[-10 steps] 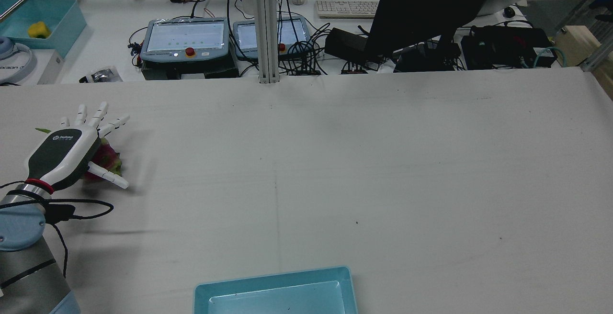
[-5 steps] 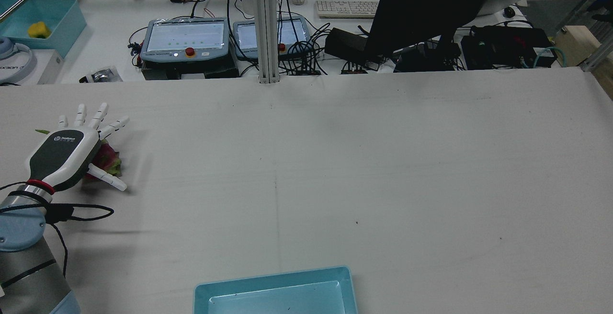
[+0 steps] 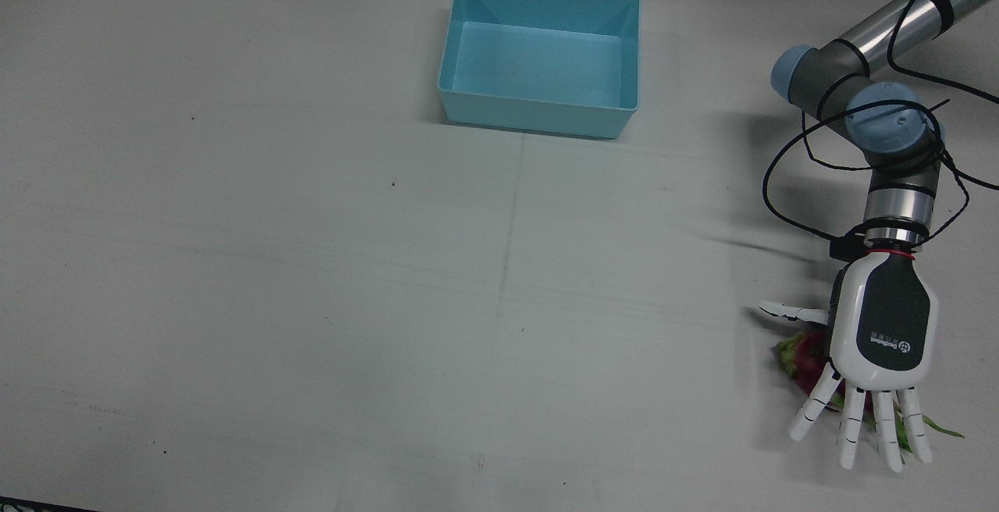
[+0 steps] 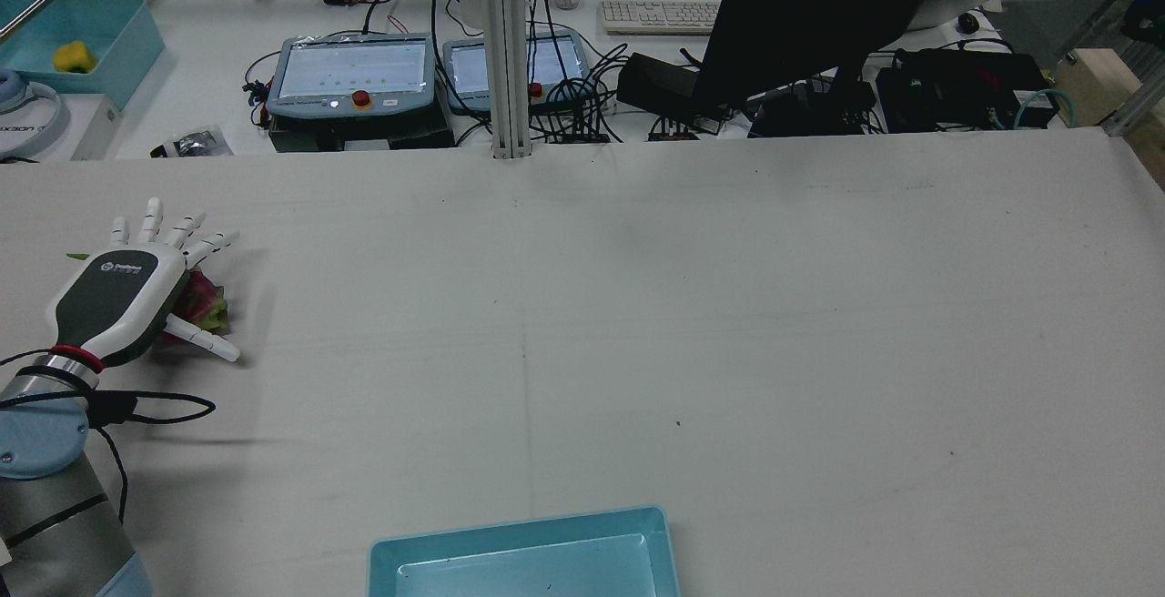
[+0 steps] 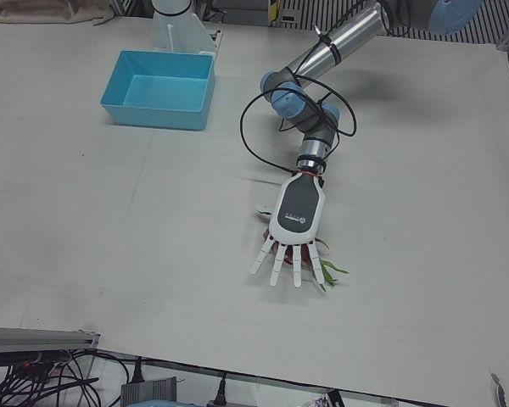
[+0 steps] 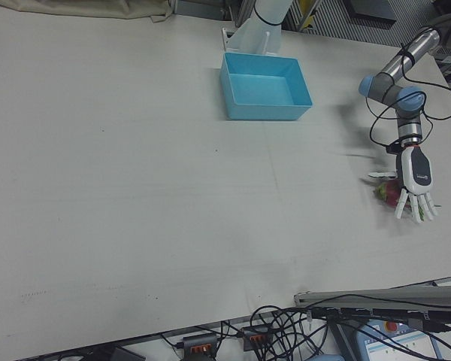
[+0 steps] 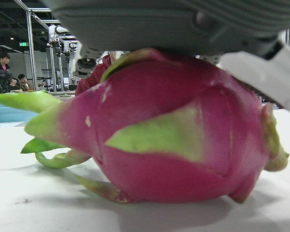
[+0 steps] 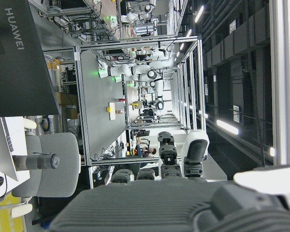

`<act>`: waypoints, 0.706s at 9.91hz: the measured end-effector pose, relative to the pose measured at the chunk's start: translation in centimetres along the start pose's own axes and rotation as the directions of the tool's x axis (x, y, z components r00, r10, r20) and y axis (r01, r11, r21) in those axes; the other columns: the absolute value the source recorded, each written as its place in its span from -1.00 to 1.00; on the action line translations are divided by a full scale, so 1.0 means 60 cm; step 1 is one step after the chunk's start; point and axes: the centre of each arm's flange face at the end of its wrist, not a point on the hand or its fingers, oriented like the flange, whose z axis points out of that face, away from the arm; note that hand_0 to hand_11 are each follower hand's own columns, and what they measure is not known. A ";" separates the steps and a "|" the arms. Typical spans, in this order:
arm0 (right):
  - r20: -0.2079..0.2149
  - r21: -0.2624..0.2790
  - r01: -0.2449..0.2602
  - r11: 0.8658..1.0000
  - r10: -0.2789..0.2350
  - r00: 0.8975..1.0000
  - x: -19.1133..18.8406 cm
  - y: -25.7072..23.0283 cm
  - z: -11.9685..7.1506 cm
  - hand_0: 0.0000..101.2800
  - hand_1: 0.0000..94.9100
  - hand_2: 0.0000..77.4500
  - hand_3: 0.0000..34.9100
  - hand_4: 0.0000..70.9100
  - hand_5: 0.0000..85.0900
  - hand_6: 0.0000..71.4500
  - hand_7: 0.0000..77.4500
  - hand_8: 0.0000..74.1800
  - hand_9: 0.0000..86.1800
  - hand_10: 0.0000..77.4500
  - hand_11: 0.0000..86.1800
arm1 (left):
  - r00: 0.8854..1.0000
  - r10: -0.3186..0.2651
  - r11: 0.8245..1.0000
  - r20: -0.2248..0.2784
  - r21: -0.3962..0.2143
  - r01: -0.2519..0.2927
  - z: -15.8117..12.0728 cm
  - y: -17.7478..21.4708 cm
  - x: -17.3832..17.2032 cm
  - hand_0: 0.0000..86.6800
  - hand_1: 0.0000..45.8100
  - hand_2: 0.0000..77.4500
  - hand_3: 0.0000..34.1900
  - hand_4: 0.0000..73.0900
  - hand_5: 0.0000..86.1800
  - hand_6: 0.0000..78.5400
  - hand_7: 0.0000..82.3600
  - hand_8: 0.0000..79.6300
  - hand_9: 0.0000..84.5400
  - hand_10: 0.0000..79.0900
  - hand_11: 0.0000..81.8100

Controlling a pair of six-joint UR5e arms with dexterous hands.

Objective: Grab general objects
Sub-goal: 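Close the left hand's fingers around the dragon fruit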

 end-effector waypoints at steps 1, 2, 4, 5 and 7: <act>0.000 0.000 0.000 1.000 0.000 1.000 0.000 0.000 0.000 -1.00 -0.87 -0.96 -1.00 -1.00 0.74 -1.00 -1.00 -1.00 -0.97 -1.00 -0.97 | 1.000 0.016 1.000 0.002 0.001 -0.016 0.002 0.001 -0.008 -0.04 -1.00 -0.96 0.48 -0.84 -0.78 -0.86 -0.77 -0.96 -0.97 -0.66 -0.97; 0.000 0.000 0.000 1.000 0.000 1.000 0.000 0.000 0.000 -1.00 -0.87 -0.96 -1.00 -1.00 0.74 -1.00 -1.00 -1.00 -0.97 -1.00 -0.97 | 1.000 0.030 1.000 0.002 0.001 -0.030 0.003 0.002 -0.012 -0.07 -1.00 -0.96 0.29 -0.75 -0.72 -0.81 -0.52 -0.81 -0.97 -0.66 -0.97; 0.000 0.000 0.000 1.000 0.000 1.000 0.000 0.000 0.000 -1.00 -0.87 -0.96 -1.00 -1.00 0.74 -1.00 -1.00 -1.00 -0.97 -1.00 -0.97 | 0.999 0.044 0.999 0.002 -0.001 -0.044 0.004 0.003 -0.016 -0.07 -1.00 -0.96 -0.13 -0.36 -0.46 -0.39 -0.07 -0.36 -0.94 -0.64 -0.69; 0.000 0.000 0.000 1.000 0.000 1.000 0.000 0.000 0.000 -1.00 -0.87 -0.96 -1.00 -1.00 0.74 -1.00 -1.00 -1.00 -0.97 -1.00 -0.97 | 0.999 0.047 0.999 0.002 -0.001 -0.047 0.004 0.003 -0.016 -0.06 -1.00 -0.86 -0.61 -0.33 -0.63 -0.58 0.06 -0.44 -0.60 -0.66 -0.12; 0.000 0.000 0.000 1.000 0.000 1.000 0.000 0.000 0.000 -1.00 -0.87 -0.96 -1.00 -1.00 0.74 -1.00 -1.00 -1.00 -0.96 -1.00 -0.97 | 0.999 0.051 0.999 0.002 0.013 -0.051 0.005 0.000 -0.014 0.14 -1.00 -0.85 -1.00 -0.84 -0.94 -0.93 -0.40 -0.96 -0.95 -0.63 -0.52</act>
